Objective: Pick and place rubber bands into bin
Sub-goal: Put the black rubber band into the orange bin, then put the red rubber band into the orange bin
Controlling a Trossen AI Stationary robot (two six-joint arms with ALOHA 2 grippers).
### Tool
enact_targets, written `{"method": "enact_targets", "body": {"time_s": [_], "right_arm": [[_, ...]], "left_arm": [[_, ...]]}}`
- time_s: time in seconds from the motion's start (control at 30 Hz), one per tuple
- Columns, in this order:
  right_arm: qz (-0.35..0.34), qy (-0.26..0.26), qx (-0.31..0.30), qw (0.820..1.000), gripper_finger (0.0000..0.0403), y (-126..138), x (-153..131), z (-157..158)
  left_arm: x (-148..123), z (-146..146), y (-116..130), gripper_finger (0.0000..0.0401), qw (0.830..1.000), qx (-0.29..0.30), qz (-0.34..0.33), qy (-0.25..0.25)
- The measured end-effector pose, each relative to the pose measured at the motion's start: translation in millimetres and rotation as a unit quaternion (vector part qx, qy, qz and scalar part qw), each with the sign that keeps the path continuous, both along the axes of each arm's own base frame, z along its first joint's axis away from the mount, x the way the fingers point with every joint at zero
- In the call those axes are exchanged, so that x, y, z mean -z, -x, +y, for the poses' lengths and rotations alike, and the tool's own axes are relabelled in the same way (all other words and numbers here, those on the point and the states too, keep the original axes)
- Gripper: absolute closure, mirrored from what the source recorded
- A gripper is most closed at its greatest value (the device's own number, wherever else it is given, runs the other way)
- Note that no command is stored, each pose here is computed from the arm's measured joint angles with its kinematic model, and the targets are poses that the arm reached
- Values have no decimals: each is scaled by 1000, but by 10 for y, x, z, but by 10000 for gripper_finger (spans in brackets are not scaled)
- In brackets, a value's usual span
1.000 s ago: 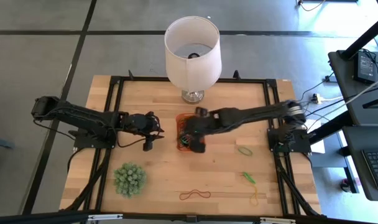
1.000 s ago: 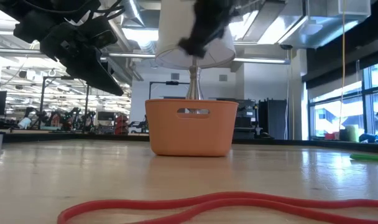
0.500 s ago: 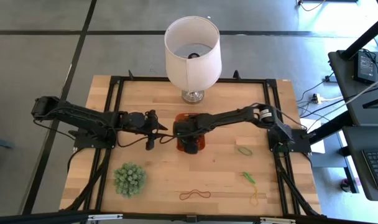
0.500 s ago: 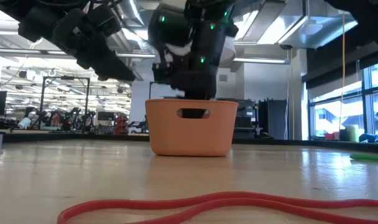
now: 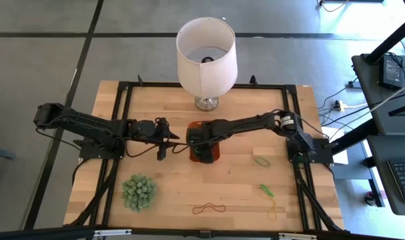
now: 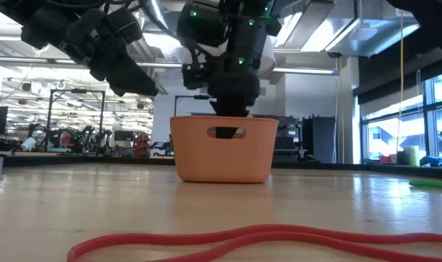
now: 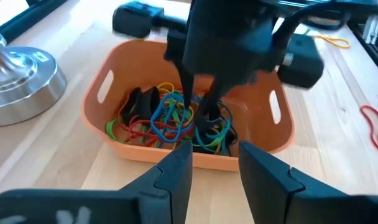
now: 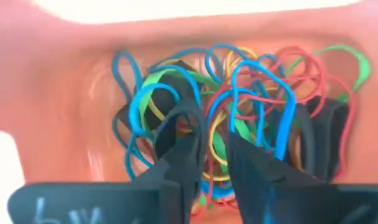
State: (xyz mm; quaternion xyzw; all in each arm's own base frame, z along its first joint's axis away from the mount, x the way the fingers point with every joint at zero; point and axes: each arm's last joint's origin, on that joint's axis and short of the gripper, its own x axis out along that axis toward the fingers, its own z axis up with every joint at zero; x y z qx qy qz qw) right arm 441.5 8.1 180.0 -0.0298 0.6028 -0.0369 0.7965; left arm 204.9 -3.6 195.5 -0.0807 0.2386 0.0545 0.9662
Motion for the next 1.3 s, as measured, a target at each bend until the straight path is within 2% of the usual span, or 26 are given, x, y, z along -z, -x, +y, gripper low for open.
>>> {"method": "enact_targets", "body": {"time_s": [0.13,0.4,0.5,0.6,0.73,0.87,1.03,1.13,1.3], "right_arm": [[-9,4,-10,1000,288,47,-146,-2],[-68,9,-26,997,284,205,-606,-6],[-86,9,-27,996,284,399,-774,-11],[-135,15,-19,990,284,662,-916,-28],[-203,10,13,979,284,1129,-941,-48],[-247,-9,75,966,284,1654,-778,-67],[-278,-24,176,944,284,2225,-403,-36],[-300,-60,209,929,284,2460,-124,38],[-360,-119,218,899,287,2673,304,175]], "left_arm": [[1,2,0,276,1000,-6,0,5],[13,37,13,276,998,-60,8,-24],[-1,39,17,276,997,-70,29,-32],[-61,17,2,276,994,-88,46,-52],[-180,-39,-21,276,992,-93,52,-68],[-308,-124,-56,276,992,-86,55,-79],[-413,-267,-183,283,990,-68,80,-97],[-446,-366,-334,292,988,-54,100,-101],[-461,-577,-625,304,983,-22,145,-114]]}}
